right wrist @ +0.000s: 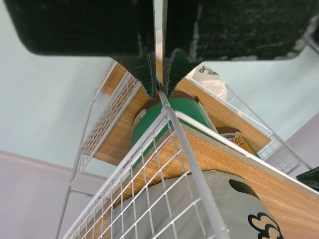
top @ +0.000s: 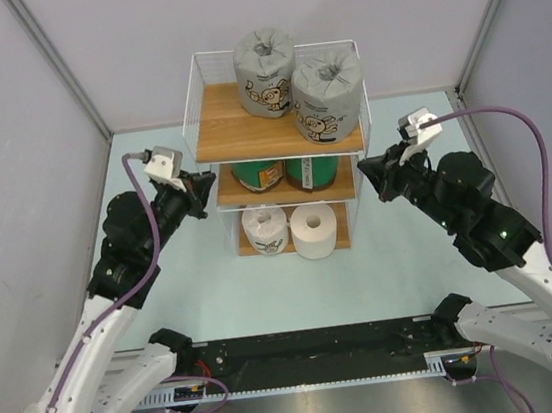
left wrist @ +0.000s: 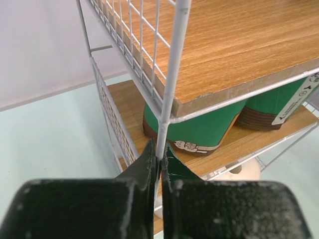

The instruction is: Place and organize the paper towels onto the shelf

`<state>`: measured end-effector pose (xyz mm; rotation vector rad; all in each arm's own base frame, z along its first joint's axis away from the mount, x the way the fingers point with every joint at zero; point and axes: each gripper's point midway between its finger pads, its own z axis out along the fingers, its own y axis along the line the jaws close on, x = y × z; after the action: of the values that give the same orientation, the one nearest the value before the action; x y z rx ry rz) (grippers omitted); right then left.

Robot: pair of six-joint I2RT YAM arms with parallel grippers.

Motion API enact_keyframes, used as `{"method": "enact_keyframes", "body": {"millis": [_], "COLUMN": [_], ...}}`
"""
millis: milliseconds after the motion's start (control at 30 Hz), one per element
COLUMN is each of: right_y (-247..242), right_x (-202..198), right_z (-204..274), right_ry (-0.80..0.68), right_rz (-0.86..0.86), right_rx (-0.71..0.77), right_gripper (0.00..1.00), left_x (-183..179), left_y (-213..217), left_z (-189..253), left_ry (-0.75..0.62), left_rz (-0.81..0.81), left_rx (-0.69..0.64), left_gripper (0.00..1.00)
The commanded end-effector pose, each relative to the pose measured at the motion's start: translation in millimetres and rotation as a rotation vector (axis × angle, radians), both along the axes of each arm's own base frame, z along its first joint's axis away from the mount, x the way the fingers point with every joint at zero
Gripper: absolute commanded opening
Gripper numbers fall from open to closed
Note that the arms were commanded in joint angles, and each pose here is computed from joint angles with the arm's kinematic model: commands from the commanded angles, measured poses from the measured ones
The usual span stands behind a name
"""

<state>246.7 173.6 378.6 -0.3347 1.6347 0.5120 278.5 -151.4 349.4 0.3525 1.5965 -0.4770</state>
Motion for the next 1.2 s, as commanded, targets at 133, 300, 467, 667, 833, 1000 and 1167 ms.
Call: {"method": "enact_keyframes", "body": {"millis": [133, 300, 467, 667, 833, 1000, 1167], "right_y": [-15, -12, -6, 4, -4, -27, -78], "right_x": [-42, -41, -37, -52, -66, -77, -58], "right_z": [-33, -42, -49, -42, -24, -2, 11], "right_ry": [0.117, 0.133, 0.151, 0.117, 0.051, -0.03, -0.067], "right_rz": [-0.007, -0.001, 0.002, 0.123, 0.149, 0.107, -0.193], "right_rx": [0.04, 0.037, 0.023, 0.008, 0.049, 0.107, 0.188], "right_gripper": [0.0, 0.0, 0.0, 0.3, 0.59, 0.61, 0.6], "left_x": [-50, -59, -61, -65, -80, -110, -130], "left_y": [14, 20, 20, 21, 19, 25, 53], "left_z": [-19, -25, -28, -23, 0, 30, 51], "left_ry": [0.079, 0.091, 0.105, 0.1, 0.054, -0.058, -0.17], "left_rz": [-0.013, 0.002, 0.002, 0.002, -0.051, -0.104, -0.012], "left_rx": [-0.113, -0.138, -0.141, -0.153, -0.186, -0.231, -0.331], "left_gripper": [0.0, 0.0, 0.04, 0.56, 0.64, 0.66, 0.71]}}
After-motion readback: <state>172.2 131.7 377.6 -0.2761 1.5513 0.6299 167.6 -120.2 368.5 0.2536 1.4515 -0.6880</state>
